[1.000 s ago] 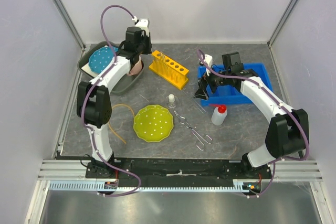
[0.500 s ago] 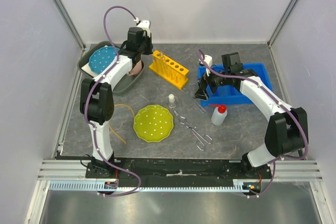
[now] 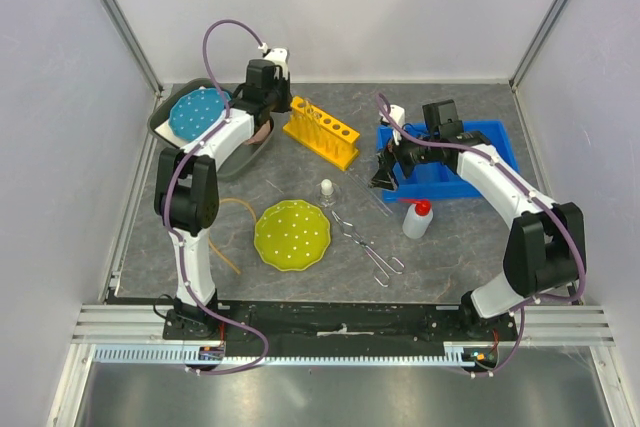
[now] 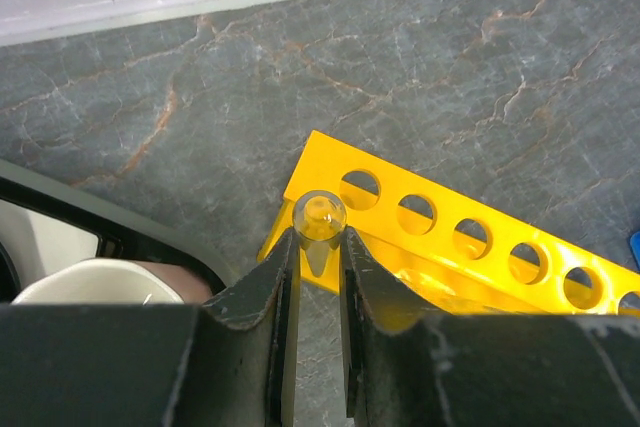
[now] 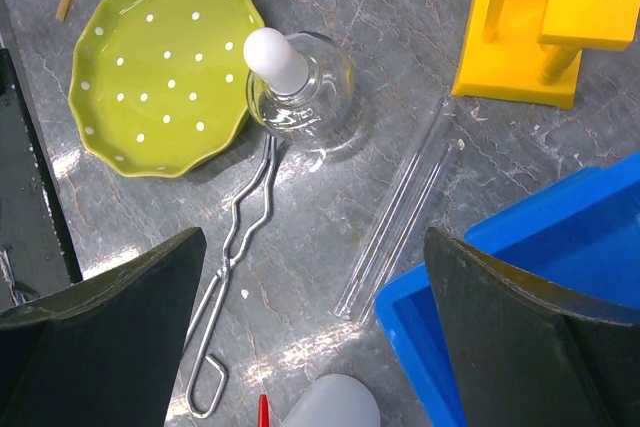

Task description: Organize the chemistry lab equipment

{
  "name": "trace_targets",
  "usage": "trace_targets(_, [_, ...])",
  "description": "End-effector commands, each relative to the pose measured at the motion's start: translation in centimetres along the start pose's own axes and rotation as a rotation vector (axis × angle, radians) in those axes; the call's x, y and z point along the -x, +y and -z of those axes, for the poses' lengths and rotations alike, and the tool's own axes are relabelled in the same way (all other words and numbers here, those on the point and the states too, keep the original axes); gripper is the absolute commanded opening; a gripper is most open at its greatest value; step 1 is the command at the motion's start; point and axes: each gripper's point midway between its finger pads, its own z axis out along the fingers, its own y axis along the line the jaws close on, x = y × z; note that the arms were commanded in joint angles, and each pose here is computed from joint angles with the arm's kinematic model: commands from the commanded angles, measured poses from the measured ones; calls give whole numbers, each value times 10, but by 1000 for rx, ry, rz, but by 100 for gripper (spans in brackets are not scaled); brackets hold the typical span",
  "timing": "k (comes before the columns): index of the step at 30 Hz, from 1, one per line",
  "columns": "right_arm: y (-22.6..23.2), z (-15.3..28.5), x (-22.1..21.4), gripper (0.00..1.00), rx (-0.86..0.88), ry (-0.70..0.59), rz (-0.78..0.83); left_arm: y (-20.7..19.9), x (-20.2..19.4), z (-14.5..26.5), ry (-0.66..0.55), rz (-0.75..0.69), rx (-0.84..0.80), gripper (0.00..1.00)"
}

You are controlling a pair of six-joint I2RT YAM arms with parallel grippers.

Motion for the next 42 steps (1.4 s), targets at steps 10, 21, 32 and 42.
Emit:
trace_targets(10, [-4,-1,-3,98,23,-10,8,-2,4,10,-7,18,-20,46])
trace_targets(21, [-9,19,21,98,-63,-1,75,6,60,84,-82,21,39,63])
trace_targets(32, [-10,37,64,98,-121,-67,75,28,43,217,-227,118,92,100])
trace_targets(42, [0,-8,45,98,-200,173,130,-6,-27,293,-200,139,-104,100])
